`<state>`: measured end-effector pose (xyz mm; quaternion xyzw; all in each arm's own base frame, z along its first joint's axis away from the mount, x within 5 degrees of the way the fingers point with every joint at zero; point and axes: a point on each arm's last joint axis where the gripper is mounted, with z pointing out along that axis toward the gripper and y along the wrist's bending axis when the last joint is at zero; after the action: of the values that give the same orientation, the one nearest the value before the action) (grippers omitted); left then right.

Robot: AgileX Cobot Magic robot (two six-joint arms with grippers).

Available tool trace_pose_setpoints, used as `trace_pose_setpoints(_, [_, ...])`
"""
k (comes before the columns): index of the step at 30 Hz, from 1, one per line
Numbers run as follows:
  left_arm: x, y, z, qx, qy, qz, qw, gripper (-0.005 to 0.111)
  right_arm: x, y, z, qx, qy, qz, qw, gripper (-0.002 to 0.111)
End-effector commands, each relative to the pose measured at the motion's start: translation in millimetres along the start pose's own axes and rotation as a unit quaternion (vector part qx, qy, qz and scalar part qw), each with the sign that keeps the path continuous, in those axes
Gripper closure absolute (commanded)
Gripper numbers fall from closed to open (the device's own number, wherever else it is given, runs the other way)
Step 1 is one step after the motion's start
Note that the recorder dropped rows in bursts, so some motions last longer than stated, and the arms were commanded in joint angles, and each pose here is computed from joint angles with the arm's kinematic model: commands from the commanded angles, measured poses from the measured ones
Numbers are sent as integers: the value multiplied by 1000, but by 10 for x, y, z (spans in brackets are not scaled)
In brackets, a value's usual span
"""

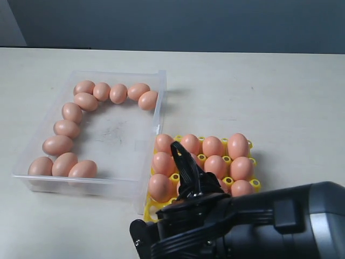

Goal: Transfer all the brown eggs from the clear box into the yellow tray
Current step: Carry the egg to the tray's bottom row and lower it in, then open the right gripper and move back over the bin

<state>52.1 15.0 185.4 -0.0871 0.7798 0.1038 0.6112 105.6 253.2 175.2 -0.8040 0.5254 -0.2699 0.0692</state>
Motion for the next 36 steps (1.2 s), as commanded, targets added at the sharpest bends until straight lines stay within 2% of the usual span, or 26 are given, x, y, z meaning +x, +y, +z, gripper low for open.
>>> trace_pose_setpoints(1, [1, -3, 0, 2, -6, 0, 1000, 106, -31, -14, -13, 6, -16, 17, 1000, 55])
trace_pose_setpoints(5, [1, -3, 0, 2, -6, 0, 1000, 106, -28, -23, -14, 11, -15, 14, 1000, 53])
trace_pose_setpoints(7, [1, -3, 0, 2, -6, 0, 1000, 106, 23, -100, -21, 52, 14, 2, 999, 53])
trace_pose_setpoints(8, [1, -3, 0, 2, -6, 0, 1000, 106, 76, -210, -50, 110, 43, 18, 993, 53])
trace_pose_setpoints(10, [1, -3, 0, 2, -6, 0, 1000, 106, 116, -390, -193, 181, 30, 127, 975, 54])
trace_pose_setpoints(11, [1, -3, 0, 2, -6, 0, 1000, 106, 103, -450, -268, 185, -3, 186, 965, 54])
trace_pose_setpoints(12, [1, -3, 0, 2, -6, 0, 1000, 106, 66, -517, -385, 171, -76, 268, 945, 54])
trace_pose_setpoints(15, [1, -3, 0, 2, -6, 0, 1000, 106, -27, -625, -512, 124, -210, 383, 891, 54])
trace_pose_setpoints(17, [1, -3, 0, 2, -6, 0, 1000, 106, -63, -726, -533, 93, -281, 448, 844, 54])
trace_pose_setpoints(20, [1, -3, 0, 2, -6, 0, 1000, 106, -29, -874, -485, 56, -338, 510, 789, 54])
trace_pose_setpoints(24, [1, -3, 0, 2, -6, 0, 1000, 106, 150, -1085, -347, 18, -369, 594, 714, 55])
trace_pose_setpoints(28, [1, -3, 0, 2, -6, 0, 1000, 106, 310, -1251, -238, -18, -403, 643, 651, 61])
trace_pose_setpoints(31, [1, -3, 0, 2, -6, 0, 1000, 106, 362, -1332, -189, -28, -430, 646, 630, 65])
trace_pose_setpoints(36, [1, -3, 0, 2, -6, 0, 1000, 106, 381, -1410, -44, -39, -448, 646, 617, 63])
